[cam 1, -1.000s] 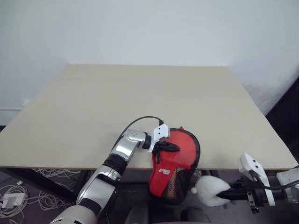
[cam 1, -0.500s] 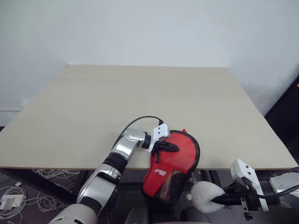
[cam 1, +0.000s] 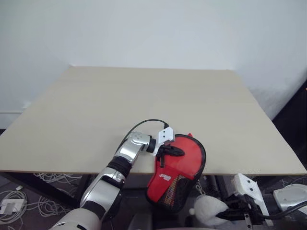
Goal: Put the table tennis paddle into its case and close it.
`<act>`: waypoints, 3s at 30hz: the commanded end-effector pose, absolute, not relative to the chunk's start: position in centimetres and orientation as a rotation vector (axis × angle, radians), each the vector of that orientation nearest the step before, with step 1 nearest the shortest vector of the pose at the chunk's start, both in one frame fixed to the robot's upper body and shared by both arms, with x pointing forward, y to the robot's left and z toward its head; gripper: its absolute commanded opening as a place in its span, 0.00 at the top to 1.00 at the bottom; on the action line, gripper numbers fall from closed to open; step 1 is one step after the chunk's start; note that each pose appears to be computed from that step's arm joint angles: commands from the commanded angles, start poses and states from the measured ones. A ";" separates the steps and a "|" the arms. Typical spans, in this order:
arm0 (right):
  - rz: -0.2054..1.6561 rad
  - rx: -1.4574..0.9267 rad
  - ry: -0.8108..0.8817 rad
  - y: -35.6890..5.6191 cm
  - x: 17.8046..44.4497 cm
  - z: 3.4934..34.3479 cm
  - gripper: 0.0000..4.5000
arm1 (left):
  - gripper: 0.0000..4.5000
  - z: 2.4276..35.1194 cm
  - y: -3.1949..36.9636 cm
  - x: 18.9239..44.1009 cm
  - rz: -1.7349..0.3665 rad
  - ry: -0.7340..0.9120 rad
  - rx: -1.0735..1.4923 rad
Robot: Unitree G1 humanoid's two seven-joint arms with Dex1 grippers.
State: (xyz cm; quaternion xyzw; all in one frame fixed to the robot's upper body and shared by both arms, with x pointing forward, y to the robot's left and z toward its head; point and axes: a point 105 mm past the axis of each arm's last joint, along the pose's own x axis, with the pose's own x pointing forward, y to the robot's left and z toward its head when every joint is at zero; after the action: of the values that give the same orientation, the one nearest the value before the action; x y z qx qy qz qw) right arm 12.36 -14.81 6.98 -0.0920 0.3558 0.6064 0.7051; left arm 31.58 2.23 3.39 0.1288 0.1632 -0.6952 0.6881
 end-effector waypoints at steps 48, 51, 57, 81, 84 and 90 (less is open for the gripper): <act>1.627 -0.324 0.763 -12.3 10.8 7.0 0.99 | 1.00 1.0 4.1 31.4 -1.507 0.496 0.322; 1.647 -0.319 0.759 -12.0 10.3 7.2 0.99 | 1.00 1.0 4.0 31.4 -1.504 0.493 0.315; 1.559 -0.372 0.696 -12.1 13.7 7.1 0.99 | 1.00 1.2 3.5 31.3 -1.508 0.485 0.302; 1.895 -0.275 0.626 -5.2 7.8 8.4 0.99 | 1.00 1.1 3.0 30.0 -1.627 0.557 0.312; 1.926 -0.276 0.635 -5.2 7.0 8.4 0.99 | 1.00 1.2 2.9 30.0 -1.629 0.555 0.313; 1.908 -0.278 0.666 -6.4 6.3 8.9 0.99 | 1.00 1.3 2.7 30.0 -1.633 0.553 0.310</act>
State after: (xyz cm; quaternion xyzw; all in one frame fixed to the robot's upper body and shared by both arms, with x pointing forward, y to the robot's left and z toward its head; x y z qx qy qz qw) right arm 11.02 -8.13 6.36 -0.1647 0.3189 0.7207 0.5930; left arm 31.01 2.34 3.26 0.1236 0.1958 -0.7130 0.6618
